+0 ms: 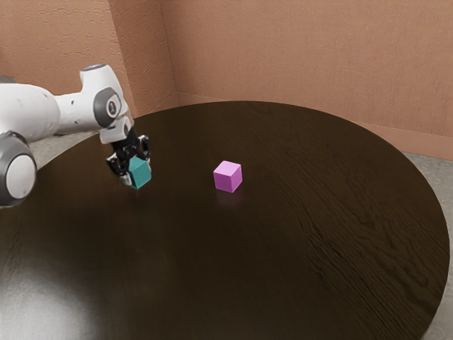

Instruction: Pick up the blue block with one arm, and put the blue block on the pink block with one arm

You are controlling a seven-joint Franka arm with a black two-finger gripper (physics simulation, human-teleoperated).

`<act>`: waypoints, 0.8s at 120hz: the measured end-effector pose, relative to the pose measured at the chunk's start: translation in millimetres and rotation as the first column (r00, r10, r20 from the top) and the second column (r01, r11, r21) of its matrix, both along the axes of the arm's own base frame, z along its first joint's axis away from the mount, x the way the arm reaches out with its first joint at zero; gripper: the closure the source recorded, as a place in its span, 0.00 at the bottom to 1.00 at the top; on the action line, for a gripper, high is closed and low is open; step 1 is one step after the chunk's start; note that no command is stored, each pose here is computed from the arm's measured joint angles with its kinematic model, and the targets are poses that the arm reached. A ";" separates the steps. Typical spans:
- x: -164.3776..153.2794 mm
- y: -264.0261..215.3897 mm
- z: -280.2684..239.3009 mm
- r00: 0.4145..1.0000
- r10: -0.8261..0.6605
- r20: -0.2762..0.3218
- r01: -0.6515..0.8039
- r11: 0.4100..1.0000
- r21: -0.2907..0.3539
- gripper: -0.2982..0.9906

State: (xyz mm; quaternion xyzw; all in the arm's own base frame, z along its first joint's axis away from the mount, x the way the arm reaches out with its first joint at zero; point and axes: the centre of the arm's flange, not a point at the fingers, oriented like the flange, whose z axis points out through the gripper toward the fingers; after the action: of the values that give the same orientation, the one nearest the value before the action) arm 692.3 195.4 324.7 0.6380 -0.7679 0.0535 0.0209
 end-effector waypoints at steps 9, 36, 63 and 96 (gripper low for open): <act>-3.0 -27.9 30.7 0.999 -0.035 0.023 0.035 0.999 0.000 0.49; 4.2 -111.4 70.3 0.992 -0.124 0.038 0.124 0.992 -0.002 0.47; 25.5 -167.8 83.1 0.989 -0.137 0.051 0.135 0.990 0.045 0.47; 52.3 -209.0 82.7 0.995 -0.058 0.076 0.053 0.996 0.066 0.48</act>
State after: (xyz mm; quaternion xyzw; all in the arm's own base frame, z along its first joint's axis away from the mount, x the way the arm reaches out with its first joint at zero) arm 744.6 -13.6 407.4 0.6143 -0.7868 0.0532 -0.0280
